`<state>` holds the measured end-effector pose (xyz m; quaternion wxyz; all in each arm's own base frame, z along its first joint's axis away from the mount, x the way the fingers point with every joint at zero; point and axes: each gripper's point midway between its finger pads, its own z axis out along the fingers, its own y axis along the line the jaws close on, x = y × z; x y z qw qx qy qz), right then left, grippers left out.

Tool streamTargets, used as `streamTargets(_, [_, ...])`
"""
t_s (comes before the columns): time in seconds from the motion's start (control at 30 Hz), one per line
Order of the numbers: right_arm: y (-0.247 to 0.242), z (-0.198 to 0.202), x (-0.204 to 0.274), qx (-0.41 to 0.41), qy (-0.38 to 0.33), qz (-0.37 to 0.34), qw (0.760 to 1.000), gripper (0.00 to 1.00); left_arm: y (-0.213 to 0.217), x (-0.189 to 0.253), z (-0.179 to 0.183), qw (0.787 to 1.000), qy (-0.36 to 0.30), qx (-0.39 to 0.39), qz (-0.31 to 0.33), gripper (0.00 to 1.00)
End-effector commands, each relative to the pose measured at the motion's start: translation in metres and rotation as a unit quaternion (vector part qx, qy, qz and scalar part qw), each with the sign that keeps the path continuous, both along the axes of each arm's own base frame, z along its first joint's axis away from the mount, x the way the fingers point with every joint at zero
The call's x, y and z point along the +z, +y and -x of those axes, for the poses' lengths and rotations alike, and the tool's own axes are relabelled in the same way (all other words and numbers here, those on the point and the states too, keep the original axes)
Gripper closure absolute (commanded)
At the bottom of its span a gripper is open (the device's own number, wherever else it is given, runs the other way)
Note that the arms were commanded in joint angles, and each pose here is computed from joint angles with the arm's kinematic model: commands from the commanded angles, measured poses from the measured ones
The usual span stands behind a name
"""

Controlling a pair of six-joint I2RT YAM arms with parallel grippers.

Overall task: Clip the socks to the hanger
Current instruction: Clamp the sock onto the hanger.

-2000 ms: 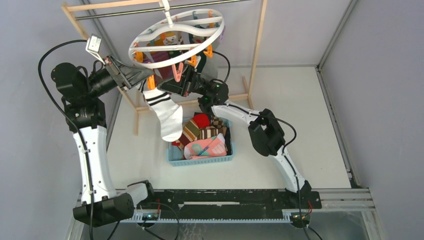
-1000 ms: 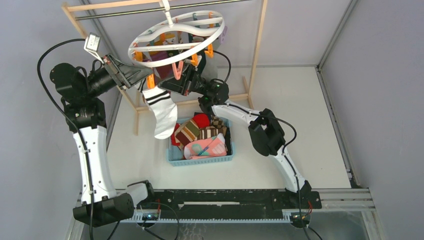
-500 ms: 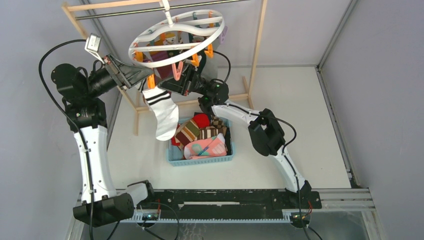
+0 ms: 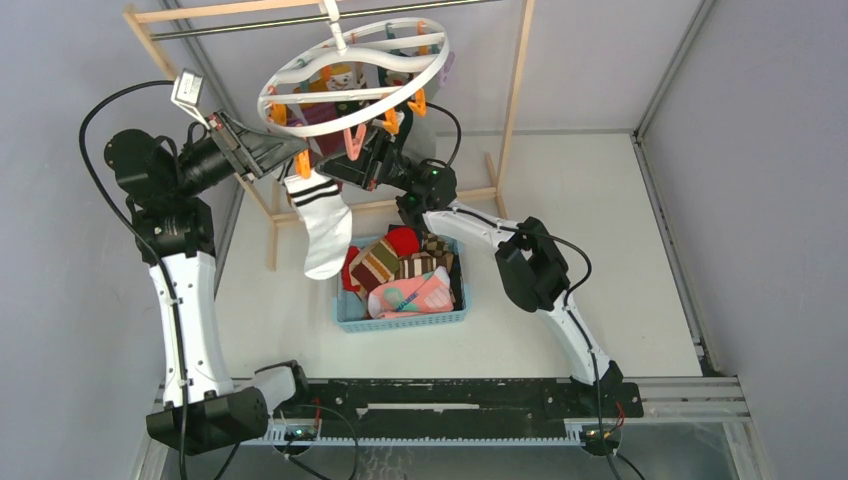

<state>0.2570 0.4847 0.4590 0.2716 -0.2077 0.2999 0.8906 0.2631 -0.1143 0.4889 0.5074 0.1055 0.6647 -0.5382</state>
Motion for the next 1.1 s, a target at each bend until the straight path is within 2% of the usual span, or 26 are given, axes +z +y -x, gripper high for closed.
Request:
streamTargets(0.0, [-0.009, -0.001, 0.009, -0.018, -0.012, -0.036, 0.999, 1.0, -0.008, 0.001, 0.021, 0.999, -0.022, -0.033, -0.014, 1.0])
streamTargets(0.9, [-0.013, 0.008, 0.032, -0.027, -0.024, -0.073, 0.997, 1.0, -0.007, -0.001, 0.02, 0.999, -0.023, -0.035, -0.017, 1.0])
streamTargets(0.97, [-0.013, 0.009, 0.032, -0.026, -0.025, -0.073, 0.997, 1.0, -0.007, -0.001, 0.019, 0.999, -0.023, -0.033, -0.016, 0.95])
streamTargets(1.07, [-0.012, 0.009, 0.032, -0.027, -0.027, -0.072, 0.997, 1.0, -0.007, -0.003, 0.019, 0.999, -0.023, -0.032, -0.017, 0.82])
